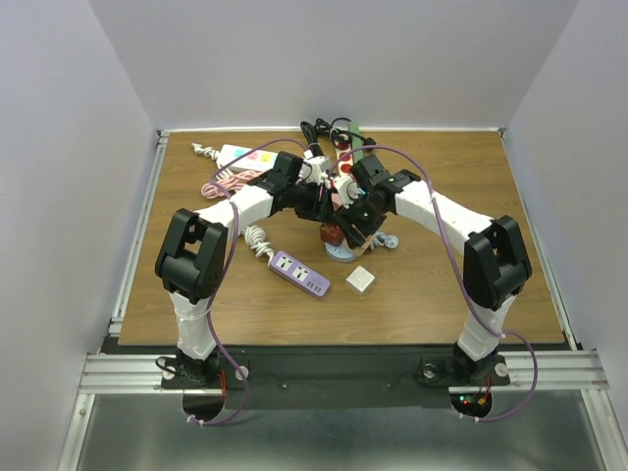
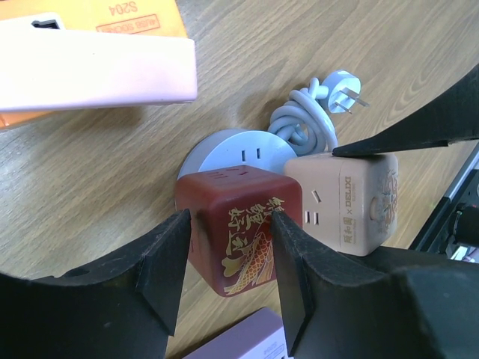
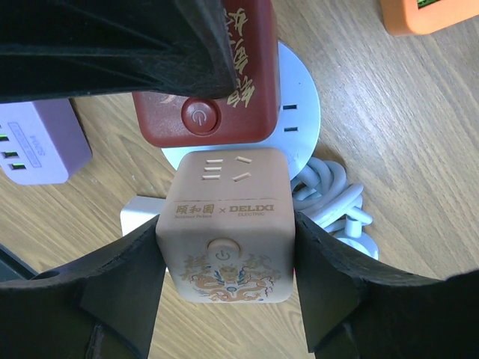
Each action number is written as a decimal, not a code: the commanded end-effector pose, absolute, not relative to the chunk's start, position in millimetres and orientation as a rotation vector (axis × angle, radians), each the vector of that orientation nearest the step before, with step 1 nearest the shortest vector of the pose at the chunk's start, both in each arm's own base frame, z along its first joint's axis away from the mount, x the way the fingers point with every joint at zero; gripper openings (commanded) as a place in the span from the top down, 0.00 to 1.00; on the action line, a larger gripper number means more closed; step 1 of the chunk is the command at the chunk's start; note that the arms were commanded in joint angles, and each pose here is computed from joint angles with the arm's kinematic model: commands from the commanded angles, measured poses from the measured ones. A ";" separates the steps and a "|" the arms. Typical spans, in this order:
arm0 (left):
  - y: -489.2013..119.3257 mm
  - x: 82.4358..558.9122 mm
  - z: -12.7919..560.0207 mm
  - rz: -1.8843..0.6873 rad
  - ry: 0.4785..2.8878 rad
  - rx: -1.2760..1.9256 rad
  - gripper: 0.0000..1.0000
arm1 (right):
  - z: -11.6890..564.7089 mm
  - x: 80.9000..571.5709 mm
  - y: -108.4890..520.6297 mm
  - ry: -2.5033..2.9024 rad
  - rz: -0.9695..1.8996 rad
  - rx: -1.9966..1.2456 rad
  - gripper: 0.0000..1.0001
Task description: Insert the plug
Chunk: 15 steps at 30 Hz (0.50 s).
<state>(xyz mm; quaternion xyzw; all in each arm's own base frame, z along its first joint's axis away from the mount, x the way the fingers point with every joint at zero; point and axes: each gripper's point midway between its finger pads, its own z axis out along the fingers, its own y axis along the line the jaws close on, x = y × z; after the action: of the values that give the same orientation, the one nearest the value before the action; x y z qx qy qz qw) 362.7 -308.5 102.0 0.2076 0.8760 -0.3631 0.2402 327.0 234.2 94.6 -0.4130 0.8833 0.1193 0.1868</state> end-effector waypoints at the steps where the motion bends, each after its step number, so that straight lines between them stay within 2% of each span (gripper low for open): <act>1: -314.1 342.7 103.5 -0.986 2.369 0.700 0.43 | 53.3 328.0 206.7 2.628 0.145 -1.163 1.00; 15: -312.4 334.8 96.7 -1.001 2.389 0.698 0.43 | 44.3 330.4 199.9 2.639 0.020 -1.106 1.00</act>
<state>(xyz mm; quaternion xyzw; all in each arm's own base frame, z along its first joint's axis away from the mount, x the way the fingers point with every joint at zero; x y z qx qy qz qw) 363.0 -305.2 99.8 0.1836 0.8806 -0.3687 0.2344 334.9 236.4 93.5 -0.3986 0.8910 0.1036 0.1910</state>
